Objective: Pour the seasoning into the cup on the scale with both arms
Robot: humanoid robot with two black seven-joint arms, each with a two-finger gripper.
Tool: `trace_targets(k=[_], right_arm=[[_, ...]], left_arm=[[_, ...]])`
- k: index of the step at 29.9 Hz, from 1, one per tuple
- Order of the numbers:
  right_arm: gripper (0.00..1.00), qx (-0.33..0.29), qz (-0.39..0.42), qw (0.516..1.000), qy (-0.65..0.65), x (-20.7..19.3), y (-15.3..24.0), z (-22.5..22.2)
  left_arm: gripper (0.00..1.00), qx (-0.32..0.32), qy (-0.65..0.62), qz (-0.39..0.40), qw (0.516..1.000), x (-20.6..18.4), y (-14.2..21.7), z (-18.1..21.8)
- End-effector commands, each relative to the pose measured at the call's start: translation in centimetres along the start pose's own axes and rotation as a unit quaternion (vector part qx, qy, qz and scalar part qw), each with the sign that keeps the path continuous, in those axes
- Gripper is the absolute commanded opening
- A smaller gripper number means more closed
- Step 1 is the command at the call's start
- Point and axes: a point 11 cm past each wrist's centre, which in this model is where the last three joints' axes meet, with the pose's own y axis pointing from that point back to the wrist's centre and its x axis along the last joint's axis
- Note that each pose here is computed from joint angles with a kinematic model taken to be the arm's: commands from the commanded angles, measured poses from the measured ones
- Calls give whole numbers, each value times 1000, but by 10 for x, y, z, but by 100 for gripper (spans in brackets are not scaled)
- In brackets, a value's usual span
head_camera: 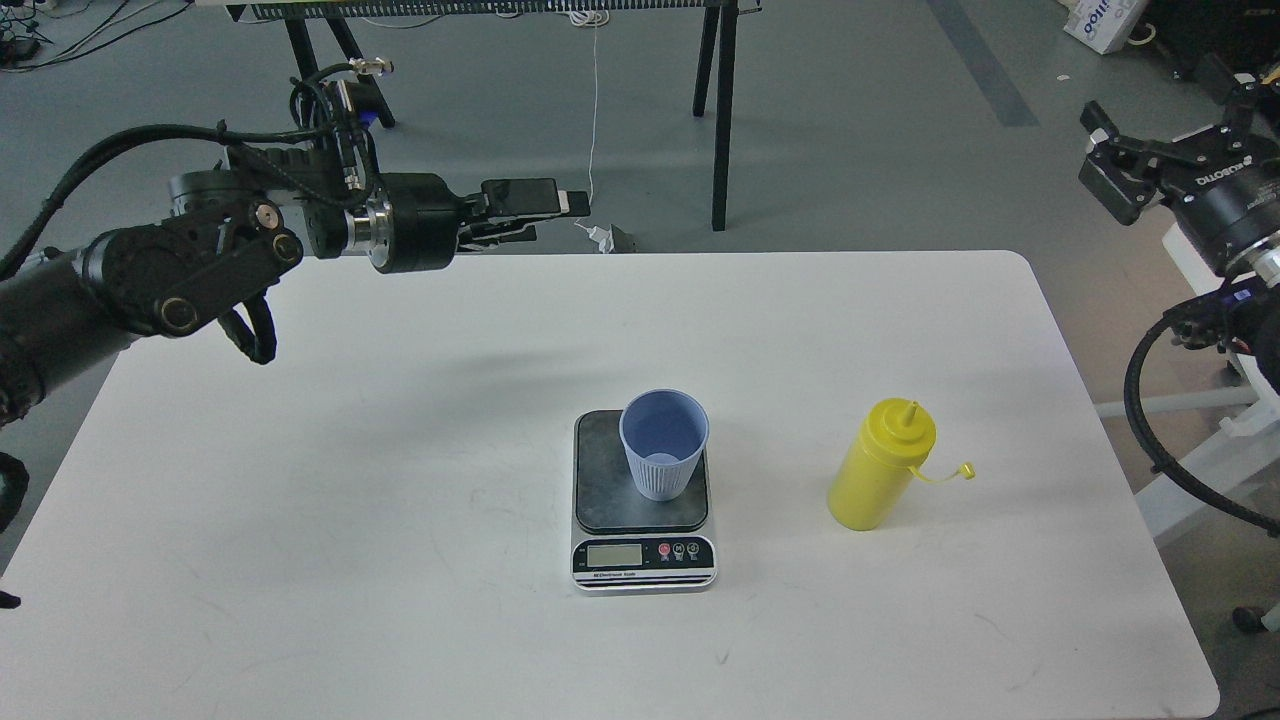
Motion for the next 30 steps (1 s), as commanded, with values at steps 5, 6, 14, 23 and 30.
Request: trace_targets(k=[5,6,14,23,30], right_arm=[[100,-54,83,995,-16,44,81,30],[100,-61,99,993,-23,53,93,37],[100,-89,224,967,-78,121,192,87],[100,-143,232,955,-116,149,206,168],[100,-143,233,954,-126,162,203,189]], left_arm=[[99,-8,12,-15,1000,-18,-14,-1],[99,-9,13,-14,1000,-17,-15,0],[99,-7,36,10,999,-13,-6,-12],[99,5,52,13,999,-22,2,-28],[99,7,52,14,999,-22,4,-29]])
